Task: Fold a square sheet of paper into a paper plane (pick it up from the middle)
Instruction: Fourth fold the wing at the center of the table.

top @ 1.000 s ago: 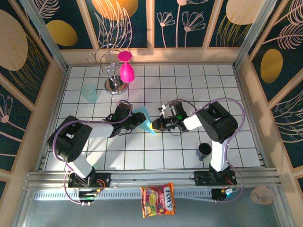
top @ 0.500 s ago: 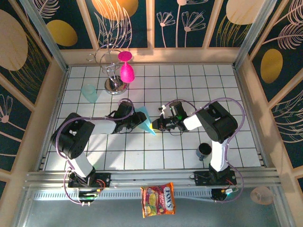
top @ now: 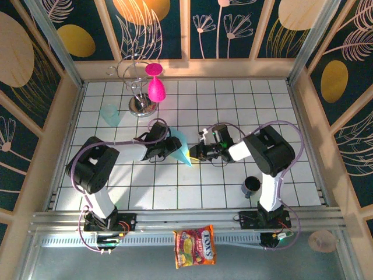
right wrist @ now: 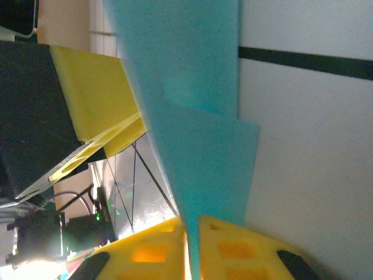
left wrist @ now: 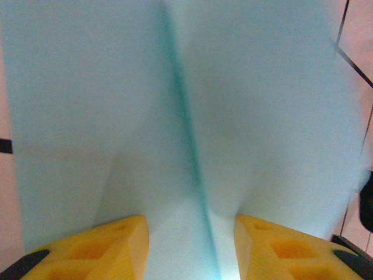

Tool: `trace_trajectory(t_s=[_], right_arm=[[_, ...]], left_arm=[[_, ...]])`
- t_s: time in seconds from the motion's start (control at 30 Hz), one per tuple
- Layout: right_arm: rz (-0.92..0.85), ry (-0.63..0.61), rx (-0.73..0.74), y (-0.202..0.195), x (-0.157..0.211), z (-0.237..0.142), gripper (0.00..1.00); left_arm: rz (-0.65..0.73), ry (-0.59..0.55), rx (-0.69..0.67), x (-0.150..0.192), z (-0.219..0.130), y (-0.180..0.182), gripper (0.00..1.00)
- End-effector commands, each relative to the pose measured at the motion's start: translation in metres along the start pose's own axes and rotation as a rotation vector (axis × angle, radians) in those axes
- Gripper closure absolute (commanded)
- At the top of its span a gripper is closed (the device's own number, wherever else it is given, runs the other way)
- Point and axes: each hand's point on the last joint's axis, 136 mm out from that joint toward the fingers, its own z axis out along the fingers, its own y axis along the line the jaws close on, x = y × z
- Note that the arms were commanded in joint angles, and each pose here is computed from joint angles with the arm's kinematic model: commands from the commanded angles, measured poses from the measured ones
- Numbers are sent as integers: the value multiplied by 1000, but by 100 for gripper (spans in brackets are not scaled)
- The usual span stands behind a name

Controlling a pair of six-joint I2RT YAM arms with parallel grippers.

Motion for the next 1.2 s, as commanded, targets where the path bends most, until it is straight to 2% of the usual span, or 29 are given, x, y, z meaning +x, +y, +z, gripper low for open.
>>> trace_trajectory(t_s=[0.0,0.2,0.4,0.67,0.9,1.17], right_arm=[[-12,-55,7,9,-8,-17,79],[-50,-63,60,9,-10,-23,75],[-75,-45,73,8,-13,-10,74],[-223,-55,128,21,-11,-1,69],[-386,-71,256,22,-9,8,67],[-445,-96,347,17,-13,10,66]], left_arm=[[-26,41,-282,19,8,73,56],[-36,64,-355,26,13,90,57],[-36,48,-288,21,10,74,59],[-35,48,-277,21,10,71,65],[-33,44,-266,20,9,68,68],[-33,47,-263,21,9,69,69]])
